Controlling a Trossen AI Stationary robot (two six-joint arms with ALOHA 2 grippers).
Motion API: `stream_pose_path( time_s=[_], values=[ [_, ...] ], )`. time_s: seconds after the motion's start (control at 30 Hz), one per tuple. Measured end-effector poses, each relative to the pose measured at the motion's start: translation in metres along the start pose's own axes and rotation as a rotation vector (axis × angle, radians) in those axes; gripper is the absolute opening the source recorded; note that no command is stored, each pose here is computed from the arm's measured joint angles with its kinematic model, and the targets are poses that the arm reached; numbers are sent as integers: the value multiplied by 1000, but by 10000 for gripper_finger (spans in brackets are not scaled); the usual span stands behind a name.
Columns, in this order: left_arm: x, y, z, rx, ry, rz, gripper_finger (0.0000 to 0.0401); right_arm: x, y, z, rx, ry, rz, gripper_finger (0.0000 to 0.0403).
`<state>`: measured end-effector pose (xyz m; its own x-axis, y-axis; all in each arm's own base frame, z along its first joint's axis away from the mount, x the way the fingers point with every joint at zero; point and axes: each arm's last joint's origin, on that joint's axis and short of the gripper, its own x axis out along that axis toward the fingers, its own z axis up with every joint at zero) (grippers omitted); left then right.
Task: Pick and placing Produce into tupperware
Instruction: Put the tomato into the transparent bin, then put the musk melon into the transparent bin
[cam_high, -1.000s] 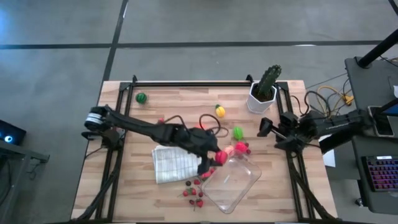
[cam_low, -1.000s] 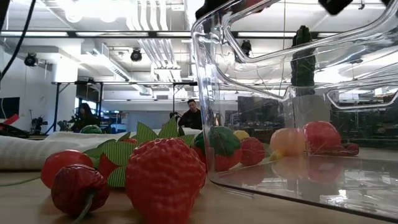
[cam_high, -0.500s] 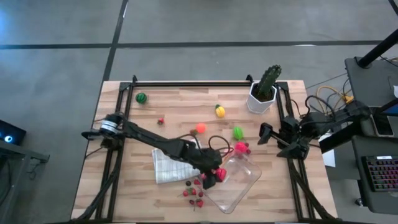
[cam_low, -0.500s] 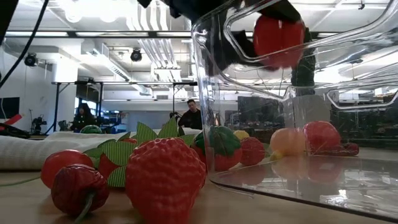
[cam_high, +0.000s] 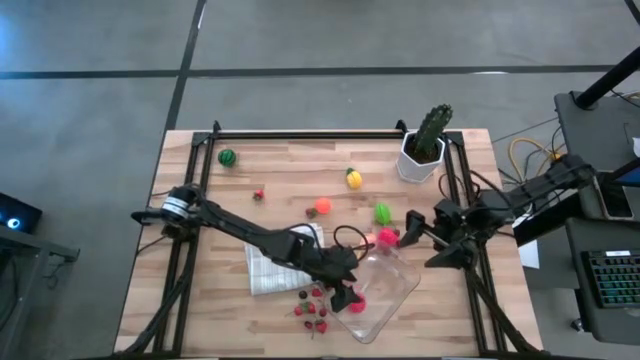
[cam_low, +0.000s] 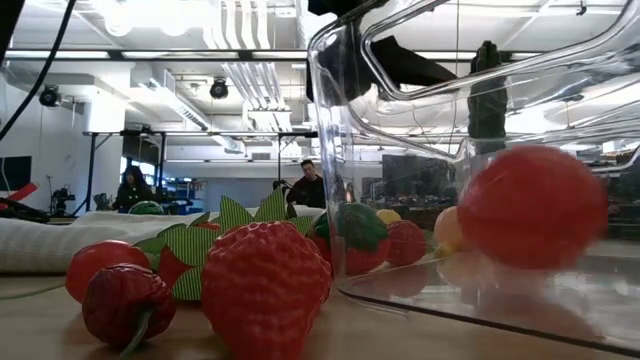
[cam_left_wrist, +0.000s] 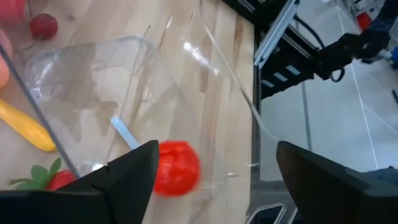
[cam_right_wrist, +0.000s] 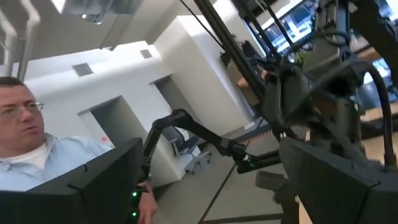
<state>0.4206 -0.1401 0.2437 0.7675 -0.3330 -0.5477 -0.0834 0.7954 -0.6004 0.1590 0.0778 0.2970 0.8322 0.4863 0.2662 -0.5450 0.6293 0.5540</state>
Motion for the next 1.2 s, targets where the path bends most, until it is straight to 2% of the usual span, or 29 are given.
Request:
stream_pose_path(
  time_s=[0.13,0.2,0.27,0.3,0.43,0.53,0.67,0.83,1.03,1.2],
  values=[
    [-5,-3,0,6,5,4,317,4,-1,-1,39,10,-8,368],
    [-12,0,-4,1,52,70,315,6,0,0,46,9,-7,368],
    [-25,5,-9,-4,98,221,309,7,1,2,45,5,-4,368],
    [-34,9,-13,-12,111,332,305,8,1,2,45,6,-4,368],
    [-88,18,-21,-176,56,748,287,8,3,5,33,-3,2,368],
    [-136,21,-21,-276,-6,932,280,9,3,6,6,-13,-6,368],
    [-191,35,-19,-407,-77,1076,278,10,2,7,-24,-36,-39,368],
    [-236,62,-20,-502,-166,1164,278,9,-1,5,-50,-48,-79,368],
    [-265,95,-36,-601,-195,1225,278,9,-2,3,-48,-29,-92,368],
    [-268,105,-46,-663,-211,1164,278,9,-2,5,81,-54,-101,368]
  ],
)
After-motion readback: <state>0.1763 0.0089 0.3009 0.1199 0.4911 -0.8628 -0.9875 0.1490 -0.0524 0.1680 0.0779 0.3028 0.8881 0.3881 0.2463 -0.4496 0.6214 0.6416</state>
